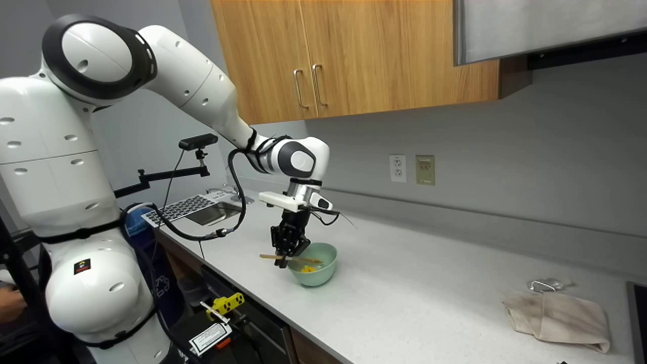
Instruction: Use the wooden spoon to mix in the bowl
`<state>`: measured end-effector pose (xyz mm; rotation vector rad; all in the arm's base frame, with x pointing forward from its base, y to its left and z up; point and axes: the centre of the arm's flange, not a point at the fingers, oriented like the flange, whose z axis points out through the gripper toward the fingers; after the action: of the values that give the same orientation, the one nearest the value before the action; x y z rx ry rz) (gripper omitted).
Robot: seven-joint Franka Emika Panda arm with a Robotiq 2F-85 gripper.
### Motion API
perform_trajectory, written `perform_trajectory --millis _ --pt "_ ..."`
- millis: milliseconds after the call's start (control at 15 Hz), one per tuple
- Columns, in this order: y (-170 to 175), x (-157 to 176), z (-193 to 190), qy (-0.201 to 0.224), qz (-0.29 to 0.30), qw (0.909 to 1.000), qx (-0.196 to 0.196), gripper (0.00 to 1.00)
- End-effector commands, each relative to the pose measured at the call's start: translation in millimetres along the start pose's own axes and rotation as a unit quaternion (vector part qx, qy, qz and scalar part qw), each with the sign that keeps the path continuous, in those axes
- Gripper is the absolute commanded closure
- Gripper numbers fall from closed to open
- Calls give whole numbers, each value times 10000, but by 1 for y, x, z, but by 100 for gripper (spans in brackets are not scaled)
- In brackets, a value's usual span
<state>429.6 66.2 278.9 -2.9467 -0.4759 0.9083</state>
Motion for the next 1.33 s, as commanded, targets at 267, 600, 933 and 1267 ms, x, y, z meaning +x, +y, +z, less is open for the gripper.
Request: perform_trajectory --millis 267,600,933,1267 --pt "-14 -21 7 -1343 -133 9839 -1170 96" --pt "-22 -13 9 -1336 -108 9798 -1482 96" --pt "-26 -2 18 -1315 -154 9834 -1237 96" --pt "-24 12 21 -1003 -89 9919 -771 96"
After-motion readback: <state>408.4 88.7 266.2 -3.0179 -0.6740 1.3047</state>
